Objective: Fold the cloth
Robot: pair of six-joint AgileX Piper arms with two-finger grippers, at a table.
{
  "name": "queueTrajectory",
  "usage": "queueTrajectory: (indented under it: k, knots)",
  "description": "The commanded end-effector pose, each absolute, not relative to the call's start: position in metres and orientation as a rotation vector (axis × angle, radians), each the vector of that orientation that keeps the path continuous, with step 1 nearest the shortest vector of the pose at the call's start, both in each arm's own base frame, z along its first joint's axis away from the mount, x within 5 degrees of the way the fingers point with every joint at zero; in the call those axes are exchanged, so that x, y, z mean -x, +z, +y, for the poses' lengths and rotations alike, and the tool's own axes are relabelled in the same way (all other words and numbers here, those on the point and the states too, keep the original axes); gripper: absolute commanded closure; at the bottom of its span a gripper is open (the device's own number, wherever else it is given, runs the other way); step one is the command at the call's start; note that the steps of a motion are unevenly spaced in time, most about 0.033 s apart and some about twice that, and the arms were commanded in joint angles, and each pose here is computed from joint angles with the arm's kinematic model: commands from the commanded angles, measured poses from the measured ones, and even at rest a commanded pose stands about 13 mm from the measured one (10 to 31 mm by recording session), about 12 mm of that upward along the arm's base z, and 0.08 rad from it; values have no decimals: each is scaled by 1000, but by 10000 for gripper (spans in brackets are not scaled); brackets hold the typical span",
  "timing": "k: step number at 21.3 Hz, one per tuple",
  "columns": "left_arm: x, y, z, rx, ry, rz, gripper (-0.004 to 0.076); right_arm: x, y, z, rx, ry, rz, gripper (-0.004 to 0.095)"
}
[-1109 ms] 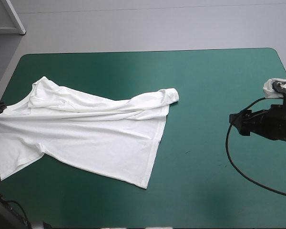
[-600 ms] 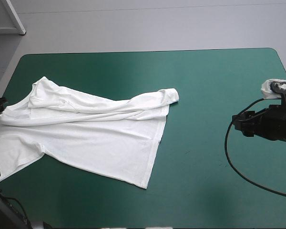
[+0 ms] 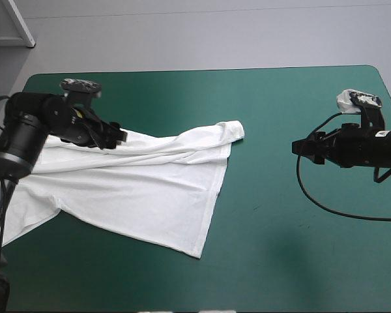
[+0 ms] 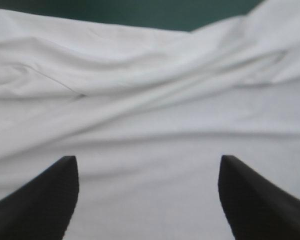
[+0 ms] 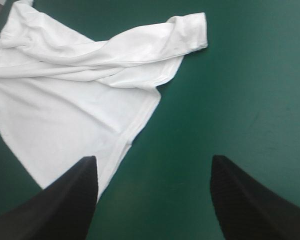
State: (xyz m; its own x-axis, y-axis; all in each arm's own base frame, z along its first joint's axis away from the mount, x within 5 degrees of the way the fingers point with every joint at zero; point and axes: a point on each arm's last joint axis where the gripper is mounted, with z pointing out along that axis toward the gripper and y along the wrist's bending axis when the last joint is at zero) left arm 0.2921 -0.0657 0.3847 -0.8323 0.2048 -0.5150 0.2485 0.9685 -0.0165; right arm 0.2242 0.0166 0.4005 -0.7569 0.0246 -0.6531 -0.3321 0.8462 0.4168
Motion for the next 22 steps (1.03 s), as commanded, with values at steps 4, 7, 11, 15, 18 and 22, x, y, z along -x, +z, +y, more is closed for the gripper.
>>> queueTrajectory:
  k: [4,7,11,15,18,22]
  knots:
    - [-199,356,-161,-665,-161,2646,159,-226,410,3,99,489,2301,305]
    - [-174,329,-193,-732,-189,2621,159,-226,410,5,108,491,2304,305]
    - [-151,292,-219,-807,-273,2638,159,-225,410,15,149,503,2315,305]
    - [-147,262,-237,-897,-306,2699,159,-225,409,15,141,498,2325,305]
    - [-146,252,-247,-917,-323,2704,159,-225,409,14,132,483,2333,305]
    - [-147,235,-257,-946,-295,2727,159,-225,408,12,128,457,2342,305]
